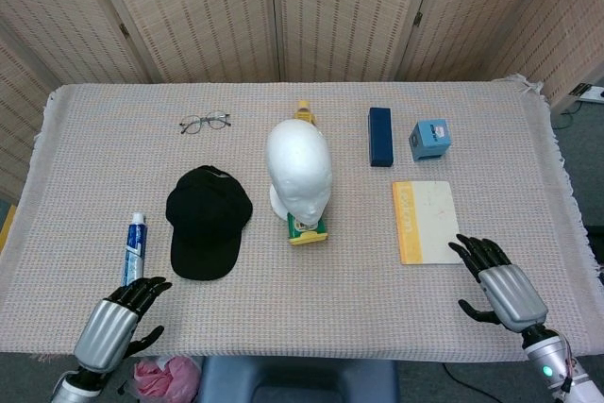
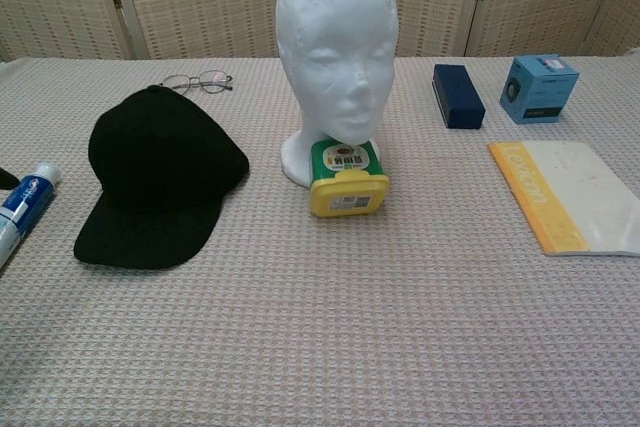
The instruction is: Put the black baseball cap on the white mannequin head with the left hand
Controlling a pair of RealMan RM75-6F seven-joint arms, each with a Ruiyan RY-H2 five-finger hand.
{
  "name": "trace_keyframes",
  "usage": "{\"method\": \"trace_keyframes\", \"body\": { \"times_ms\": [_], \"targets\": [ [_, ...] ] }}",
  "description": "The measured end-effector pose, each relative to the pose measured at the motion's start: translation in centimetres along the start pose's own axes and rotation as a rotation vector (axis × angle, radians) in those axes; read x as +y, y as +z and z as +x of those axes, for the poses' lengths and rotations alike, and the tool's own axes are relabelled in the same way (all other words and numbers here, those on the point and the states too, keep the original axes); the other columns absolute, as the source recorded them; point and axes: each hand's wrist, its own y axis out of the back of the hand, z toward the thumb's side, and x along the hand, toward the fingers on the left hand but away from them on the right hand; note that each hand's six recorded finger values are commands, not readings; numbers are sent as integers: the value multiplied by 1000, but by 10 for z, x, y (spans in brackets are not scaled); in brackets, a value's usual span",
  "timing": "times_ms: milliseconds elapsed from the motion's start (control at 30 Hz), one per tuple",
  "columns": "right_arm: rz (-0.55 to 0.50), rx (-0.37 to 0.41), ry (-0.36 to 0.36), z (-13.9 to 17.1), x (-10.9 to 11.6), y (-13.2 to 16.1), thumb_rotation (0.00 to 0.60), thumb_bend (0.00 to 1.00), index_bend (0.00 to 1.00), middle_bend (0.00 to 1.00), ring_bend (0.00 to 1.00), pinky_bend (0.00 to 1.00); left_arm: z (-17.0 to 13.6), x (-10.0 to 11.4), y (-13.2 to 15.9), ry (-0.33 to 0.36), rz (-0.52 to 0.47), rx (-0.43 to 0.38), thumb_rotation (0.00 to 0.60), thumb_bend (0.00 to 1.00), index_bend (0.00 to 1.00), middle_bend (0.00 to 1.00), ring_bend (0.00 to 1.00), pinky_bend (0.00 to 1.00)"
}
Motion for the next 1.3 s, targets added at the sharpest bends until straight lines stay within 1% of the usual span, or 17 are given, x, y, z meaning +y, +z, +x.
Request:
{"method": "trace_keyframes", "body": {
  "times_ms": [100,233,367,533,633,700,833,967,1133,1300],
  "targets": [
    [-3,-2,-4,0,1,-1,600,221,0,0,0,0,7,-6,4,-12,10,-3,600,239,248,293,295,512],
    [-3,-1,4,-1,0,-2,600,221,0,0,0,0,18,-14,11,-34,8,-25,600,239,262,349,361,423],
    [-4,-7,4,-3,1,-4,600,221,0,0,0,0,26,-19,14,-48,-8,-45,600,240,242,346,361,399],
    [-5,-14,4,-4,1,-5,600,221,0,0,0,0,30,-25,12,-88,-1,-63,600,239,151,223,248,290],
    [-2,-16,7,-5,0,-5,600,223,0,0,0,0,32,-25,11,-99,10,-67,600,239,125,169,216,274],
    [0,-16,7,-5,0,-5,600,225,0,0,0,0,32,-25,12,-99,15,-67,600,239,123,160,215,274],
    [2,-15,8,-5,-1,-4,600,226,0,0,0,0,35,-26,14,-74,30,-62,600,239,155,157,215,273],
    [2,-15,4,-4,0,-4,600,228,0,0,0,0,39,-31,19,-43,34,-48,600,239,192,157,216,273],
    [-3,-18,-5,-3,2,-5,600,229,0,0,0,0,46,-41,28,8,63,-21,600,239,220,206,220,274],
    [-15,-21,-15,-2,6,-7,600,230,0,0,0,0,51,-50,34,36,88,-17,600,239,233,219,230,275]
  ]
}}
